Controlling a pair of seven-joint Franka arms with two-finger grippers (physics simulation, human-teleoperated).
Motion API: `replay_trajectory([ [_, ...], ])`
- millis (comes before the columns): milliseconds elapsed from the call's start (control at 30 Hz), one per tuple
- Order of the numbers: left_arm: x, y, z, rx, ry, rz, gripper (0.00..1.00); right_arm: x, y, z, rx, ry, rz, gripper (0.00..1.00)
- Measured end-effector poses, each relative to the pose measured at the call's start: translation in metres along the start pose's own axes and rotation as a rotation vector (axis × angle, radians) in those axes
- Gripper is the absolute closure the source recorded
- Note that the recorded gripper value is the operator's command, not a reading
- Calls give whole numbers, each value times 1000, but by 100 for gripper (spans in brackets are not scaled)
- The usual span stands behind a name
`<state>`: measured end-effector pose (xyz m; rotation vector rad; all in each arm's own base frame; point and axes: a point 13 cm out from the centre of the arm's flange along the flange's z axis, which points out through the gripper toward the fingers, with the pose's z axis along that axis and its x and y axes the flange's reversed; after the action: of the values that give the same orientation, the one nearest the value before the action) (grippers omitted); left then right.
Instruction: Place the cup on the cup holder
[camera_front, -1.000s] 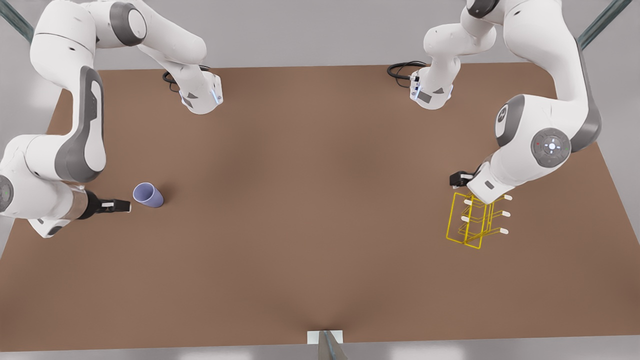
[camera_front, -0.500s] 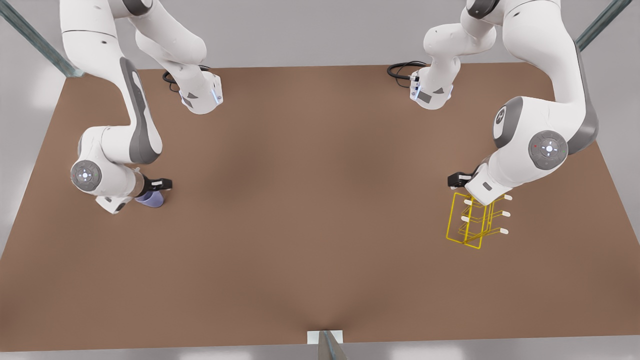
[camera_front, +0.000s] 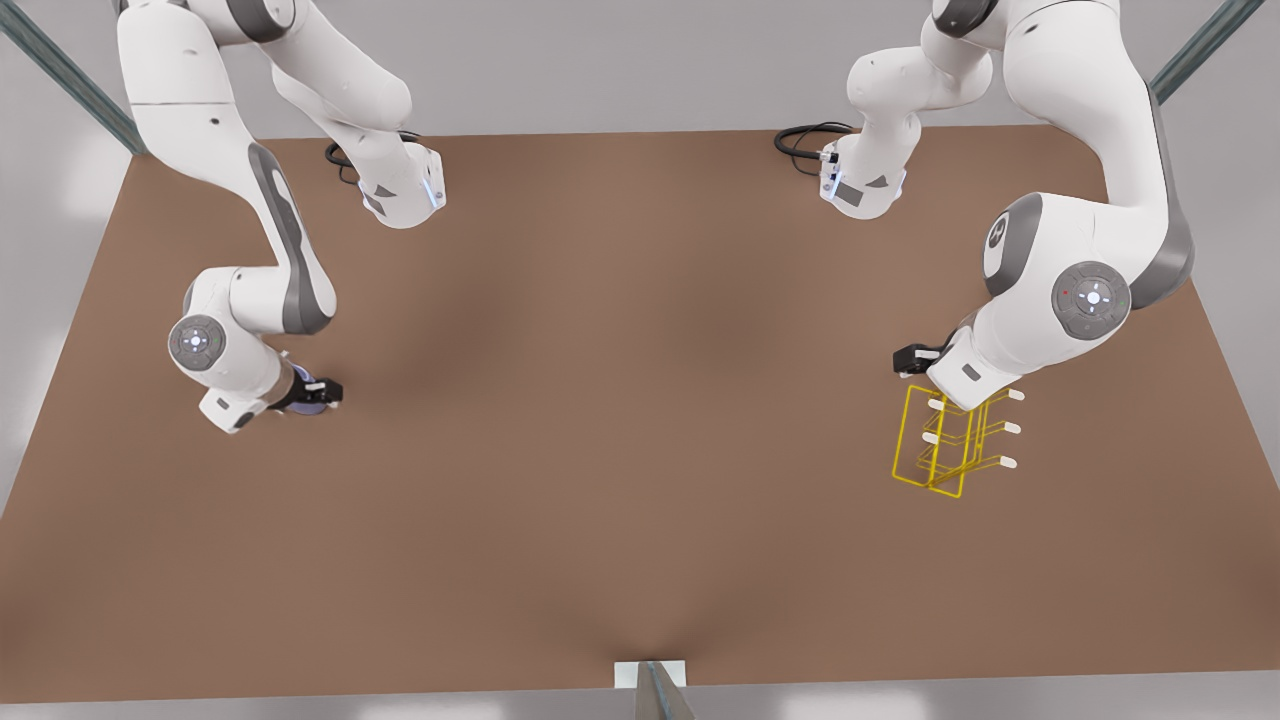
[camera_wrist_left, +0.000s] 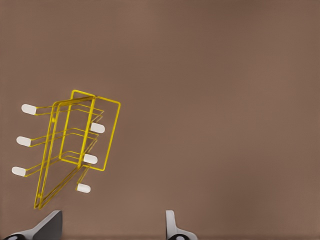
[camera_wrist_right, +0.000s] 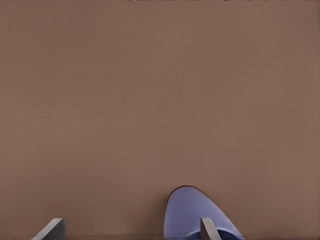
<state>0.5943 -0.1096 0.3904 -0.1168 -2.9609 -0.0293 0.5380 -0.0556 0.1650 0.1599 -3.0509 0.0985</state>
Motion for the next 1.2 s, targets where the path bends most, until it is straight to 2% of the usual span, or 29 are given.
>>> replay_trajectory([
  [400,0,-2,2,-1,3,0,0,26,19,5,40,-88,-23,0],
  [633,0,-4,3,-2,5,3,0,50,-27,22,29,-72,58,0],
  [1200,4,-8,5,-6,19,7,0,59,-10,50,-58,-32,-38,0],
])
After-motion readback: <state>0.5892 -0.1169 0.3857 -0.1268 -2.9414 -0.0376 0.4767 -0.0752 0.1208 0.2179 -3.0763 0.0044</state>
